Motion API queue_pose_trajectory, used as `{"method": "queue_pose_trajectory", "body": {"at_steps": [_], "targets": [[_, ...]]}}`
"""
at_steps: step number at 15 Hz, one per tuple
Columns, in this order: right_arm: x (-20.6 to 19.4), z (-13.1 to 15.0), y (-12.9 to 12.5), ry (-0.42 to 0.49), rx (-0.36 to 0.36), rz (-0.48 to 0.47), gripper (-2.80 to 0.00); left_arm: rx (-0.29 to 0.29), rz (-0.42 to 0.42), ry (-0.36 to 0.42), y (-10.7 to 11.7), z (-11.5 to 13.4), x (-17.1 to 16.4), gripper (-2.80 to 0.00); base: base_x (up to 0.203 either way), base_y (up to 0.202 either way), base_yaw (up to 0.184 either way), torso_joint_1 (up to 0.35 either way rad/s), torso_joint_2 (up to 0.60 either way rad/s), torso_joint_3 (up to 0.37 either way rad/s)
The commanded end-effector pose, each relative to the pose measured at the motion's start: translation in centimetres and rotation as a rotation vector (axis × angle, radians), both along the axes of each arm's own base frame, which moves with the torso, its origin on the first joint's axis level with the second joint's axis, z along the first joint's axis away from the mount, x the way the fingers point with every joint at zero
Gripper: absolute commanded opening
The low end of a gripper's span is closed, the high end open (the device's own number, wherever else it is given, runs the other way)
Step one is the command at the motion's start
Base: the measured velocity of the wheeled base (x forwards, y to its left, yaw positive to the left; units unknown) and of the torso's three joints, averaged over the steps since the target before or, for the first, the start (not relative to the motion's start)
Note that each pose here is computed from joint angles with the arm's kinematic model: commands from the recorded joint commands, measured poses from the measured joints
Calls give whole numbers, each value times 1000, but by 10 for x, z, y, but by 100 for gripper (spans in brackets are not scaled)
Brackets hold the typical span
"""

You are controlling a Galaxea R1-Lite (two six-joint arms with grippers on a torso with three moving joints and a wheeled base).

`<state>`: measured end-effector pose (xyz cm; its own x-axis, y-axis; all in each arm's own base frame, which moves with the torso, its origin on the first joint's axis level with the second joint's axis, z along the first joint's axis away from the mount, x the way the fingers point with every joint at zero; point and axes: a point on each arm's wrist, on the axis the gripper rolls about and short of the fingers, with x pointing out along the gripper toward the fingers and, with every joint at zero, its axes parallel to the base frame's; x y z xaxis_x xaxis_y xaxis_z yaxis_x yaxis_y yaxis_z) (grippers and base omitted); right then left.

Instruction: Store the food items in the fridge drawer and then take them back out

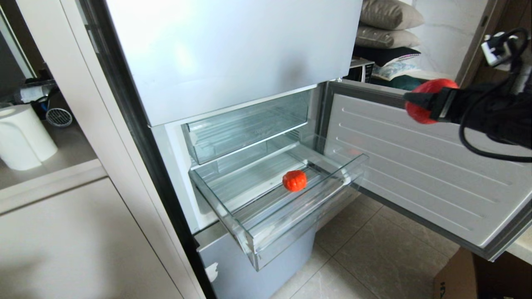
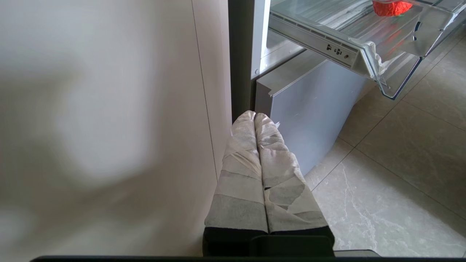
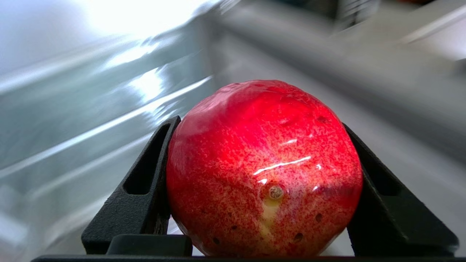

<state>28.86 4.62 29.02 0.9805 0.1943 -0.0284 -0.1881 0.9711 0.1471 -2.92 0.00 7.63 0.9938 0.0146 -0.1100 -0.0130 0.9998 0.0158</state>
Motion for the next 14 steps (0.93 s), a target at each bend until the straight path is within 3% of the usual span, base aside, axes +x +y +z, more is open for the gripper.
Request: {"method": "queue_pose_trajectory", "body": {"at_steps": [1, 6, 11, 14], "targets": [[32, -38, 46, 117, -24, 115, -280, -1, 1, 3, 0, 0, 0, -280, 0, 0, 0, 0, 0, 0], [94, -93, 136, 192, -64, 211, -280, 0, 1, 3, 0, 0, 0, -280, 0, 0, 0, 0, 0, 0], [149, -125, 209, 98, -7, 282, -280, -1, 1, 2, 0, 0, 0, -280, 0, 0, 0, 0, 0, 0], [158, -146, 236, 86, 7, 318, -280, -1, 1, 2, 0, 0, 0, -280, 0, 0, 0, 0, 0, 0]]}}
